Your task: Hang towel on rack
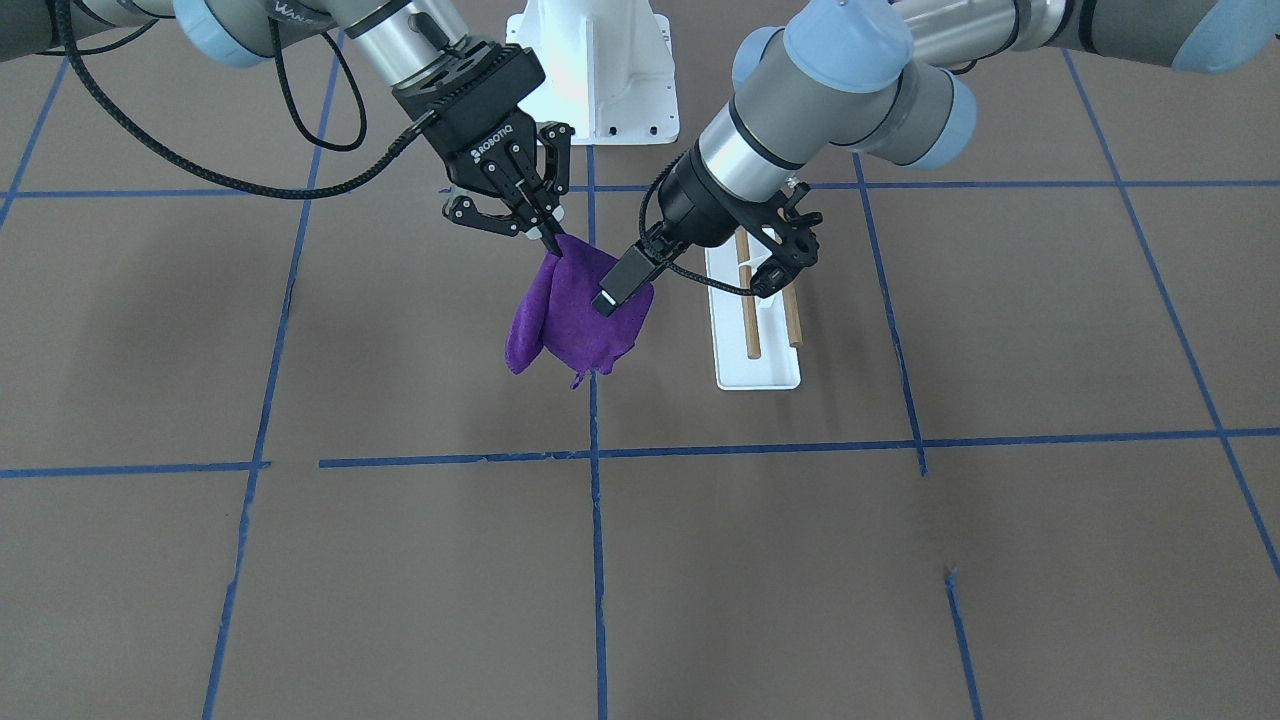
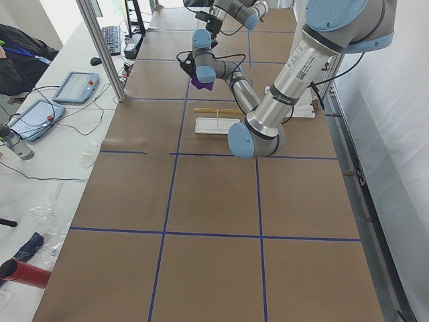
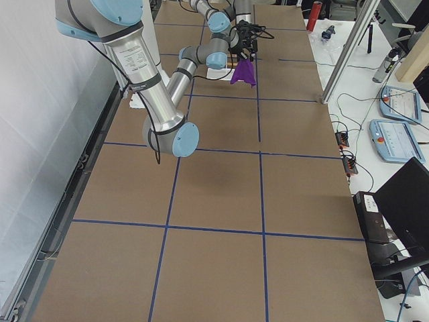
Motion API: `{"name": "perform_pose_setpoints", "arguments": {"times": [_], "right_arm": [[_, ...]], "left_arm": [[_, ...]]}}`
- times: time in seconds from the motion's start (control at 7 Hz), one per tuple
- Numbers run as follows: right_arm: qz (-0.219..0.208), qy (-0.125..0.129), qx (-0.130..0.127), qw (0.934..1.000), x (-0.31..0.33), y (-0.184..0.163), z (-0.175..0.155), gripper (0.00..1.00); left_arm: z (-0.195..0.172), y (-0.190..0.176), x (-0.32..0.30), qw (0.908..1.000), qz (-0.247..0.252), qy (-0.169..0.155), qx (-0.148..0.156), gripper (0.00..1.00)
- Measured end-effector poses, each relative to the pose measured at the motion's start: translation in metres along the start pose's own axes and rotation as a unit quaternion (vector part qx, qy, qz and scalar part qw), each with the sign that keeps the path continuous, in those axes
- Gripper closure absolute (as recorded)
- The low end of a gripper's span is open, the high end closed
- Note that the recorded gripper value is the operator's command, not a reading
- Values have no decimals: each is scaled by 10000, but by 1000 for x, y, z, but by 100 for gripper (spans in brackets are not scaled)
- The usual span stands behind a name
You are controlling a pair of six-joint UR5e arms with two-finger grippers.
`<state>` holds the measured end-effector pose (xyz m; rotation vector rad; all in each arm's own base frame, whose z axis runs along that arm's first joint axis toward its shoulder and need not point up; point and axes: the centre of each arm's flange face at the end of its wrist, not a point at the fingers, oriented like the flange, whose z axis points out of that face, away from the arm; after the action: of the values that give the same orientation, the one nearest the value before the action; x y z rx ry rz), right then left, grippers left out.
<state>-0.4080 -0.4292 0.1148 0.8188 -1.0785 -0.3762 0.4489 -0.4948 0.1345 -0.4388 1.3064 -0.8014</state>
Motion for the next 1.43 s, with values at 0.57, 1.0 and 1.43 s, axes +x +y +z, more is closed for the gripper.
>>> {"name": "perform_pose_setpoints", "arguments": {"times": [0.57, 1.0, 1.43], "right_arm": [[-3, 13, -4, 10000, 2, 1, -1, 100], [-12, -2, -121, 9999, 3, 8, 3, 1], [277, 189, -1008, 9943, 2, 18, 3, 0]], "left_arm": [[-2, -3, 0, 9999, 15, 101, 108, 91], [-4, -7, 2, 9995, 61, 193, 232, 100], [-5, -8, 0, 9995, 69, 195, 236, 100]]}}
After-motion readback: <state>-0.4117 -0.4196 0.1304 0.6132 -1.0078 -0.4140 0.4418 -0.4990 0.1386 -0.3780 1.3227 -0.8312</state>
